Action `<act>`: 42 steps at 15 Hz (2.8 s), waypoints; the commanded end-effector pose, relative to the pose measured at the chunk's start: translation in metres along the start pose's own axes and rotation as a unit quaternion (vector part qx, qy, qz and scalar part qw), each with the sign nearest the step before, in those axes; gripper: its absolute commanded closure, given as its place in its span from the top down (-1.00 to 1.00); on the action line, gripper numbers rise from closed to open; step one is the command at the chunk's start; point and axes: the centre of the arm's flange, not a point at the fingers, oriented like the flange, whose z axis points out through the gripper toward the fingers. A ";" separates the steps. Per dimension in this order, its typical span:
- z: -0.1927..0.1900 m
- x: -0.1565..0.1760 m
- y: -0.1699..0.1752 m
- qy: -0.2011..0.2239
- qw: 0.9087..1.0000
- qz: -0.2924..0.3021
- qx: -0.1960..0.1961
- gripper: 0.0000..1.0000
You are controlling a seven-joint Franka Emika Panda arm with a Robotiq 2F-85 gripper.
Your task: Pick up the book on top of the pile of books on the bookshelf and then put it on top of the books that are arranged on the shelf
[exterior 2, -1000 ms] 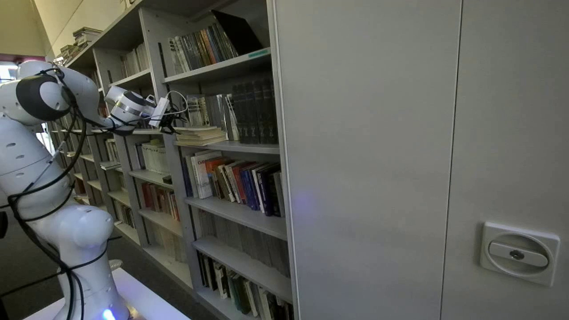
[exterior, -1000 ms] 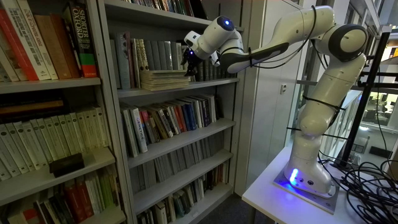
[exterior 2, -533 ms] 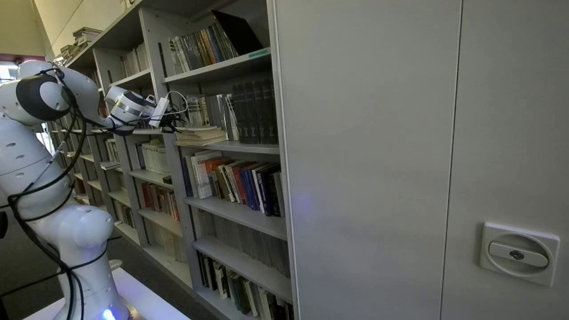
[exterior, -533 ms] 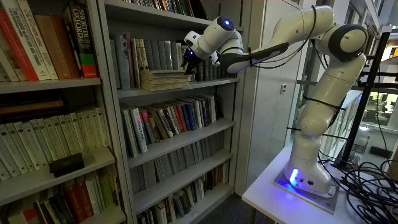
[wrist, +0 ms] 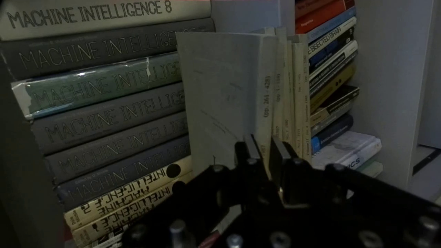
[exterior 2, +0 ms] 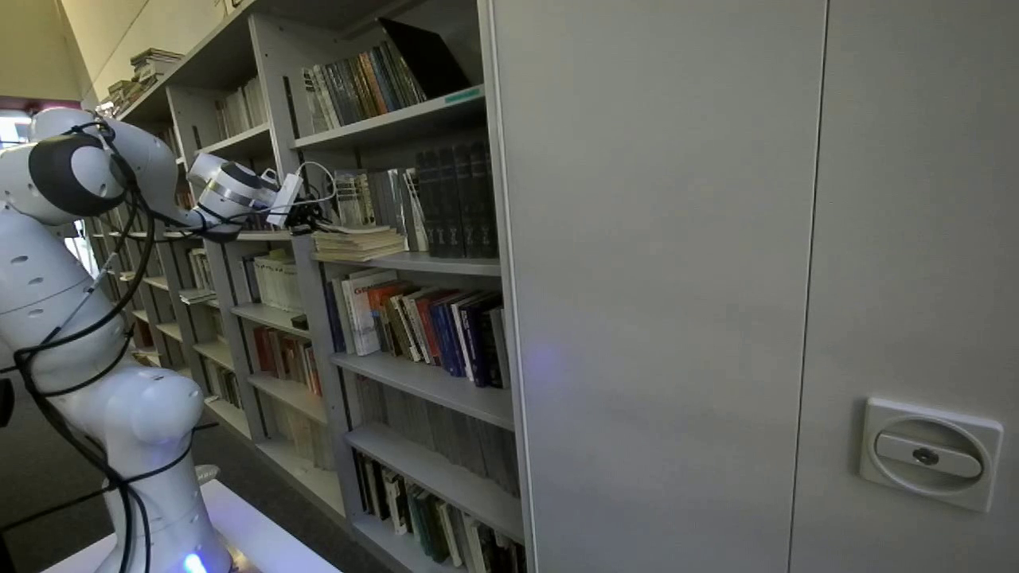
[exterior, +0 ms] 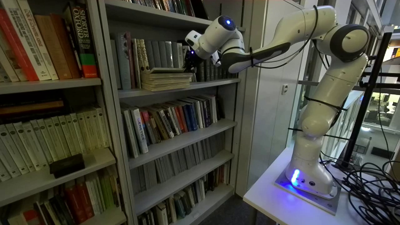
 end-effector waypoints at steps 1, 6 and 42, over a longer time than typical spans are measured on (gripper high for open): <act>0.000 0.003 0.017 0.007 1.000 -0.002 -0.017 -0.94; -0.008 0.002 0.023 0.009 1.000 -0.001 -0.025 -0.94; -0.030 -0.024 -0.018 -0.007 0.998 -0.061 -0.021 0.65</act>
